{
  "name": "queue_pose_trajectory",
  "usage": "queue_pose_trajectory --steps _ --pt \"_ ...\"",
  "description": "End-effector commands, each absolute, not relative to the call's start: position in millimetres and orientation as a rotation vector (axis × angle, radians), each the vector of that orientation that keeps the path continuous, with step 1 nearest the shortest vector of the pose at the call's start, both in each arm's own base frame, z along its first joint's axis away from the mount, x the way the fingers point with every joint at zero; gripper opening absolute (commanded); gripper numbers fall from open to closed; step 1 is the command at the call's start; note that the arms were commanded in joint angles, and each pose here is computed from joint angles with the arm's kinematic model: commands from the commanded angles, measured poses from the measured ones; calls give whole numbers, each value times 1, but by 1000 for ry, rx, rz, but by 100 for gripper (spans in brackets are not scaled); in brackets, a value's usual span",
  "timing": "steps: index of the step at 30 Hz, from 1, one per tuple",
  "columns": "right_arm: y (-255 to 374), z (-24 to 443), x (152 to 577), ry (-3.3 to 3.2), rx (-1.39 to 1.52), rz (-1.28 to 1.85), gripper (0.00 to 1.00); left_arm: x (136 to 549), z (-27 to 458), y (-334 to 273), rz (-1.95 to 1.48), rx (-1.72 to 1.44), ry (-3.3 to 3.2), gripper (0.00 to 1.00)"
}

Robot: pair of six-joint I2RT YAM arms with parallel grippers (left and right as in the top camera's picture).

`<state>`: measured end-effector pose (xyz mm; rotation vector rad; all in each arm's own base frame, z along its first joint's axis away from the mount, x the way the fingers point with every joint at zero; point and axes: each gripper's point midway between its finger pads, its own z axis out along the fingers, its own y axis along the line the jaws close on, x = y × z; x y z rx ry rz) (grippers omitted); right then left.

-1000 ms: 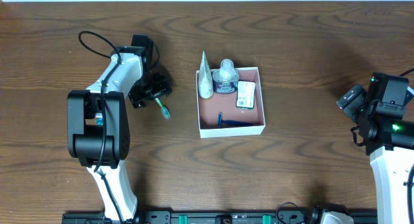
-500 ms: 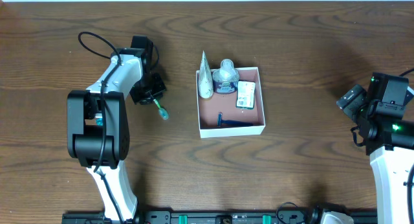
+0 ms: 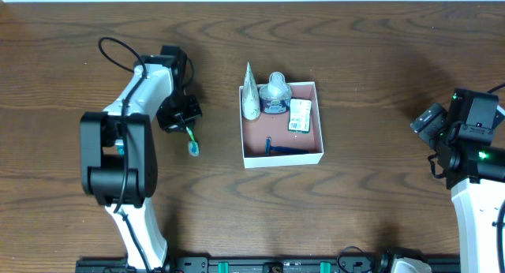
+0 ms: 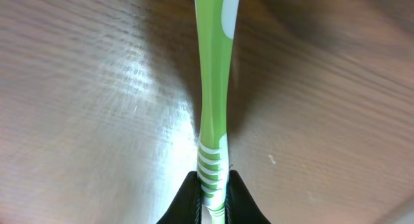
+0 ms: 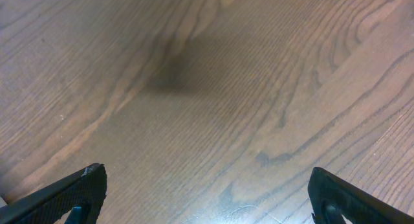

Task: Pack container
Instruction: 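Lift the green toothbrush with the left gripper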

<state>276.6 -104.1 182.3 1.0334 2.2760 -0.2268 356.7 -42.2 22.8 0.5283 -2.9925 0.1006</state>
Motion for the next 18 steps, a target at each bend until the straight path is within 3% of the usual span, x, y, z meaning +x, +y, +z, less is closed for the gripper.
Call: queue_pose_trajectory --steps 1,12,18 --pt "-107 184 276 2259 1061 -226 99 380 93 -45 189 429 -3200 6" --pt "-107 184 276 2258 1060 -226 99 364 236 -56 331 145 -3633 6" --pt "-107 184 276 2258 1060 -226 99 332 283 -120 482 -710 -3690 6"
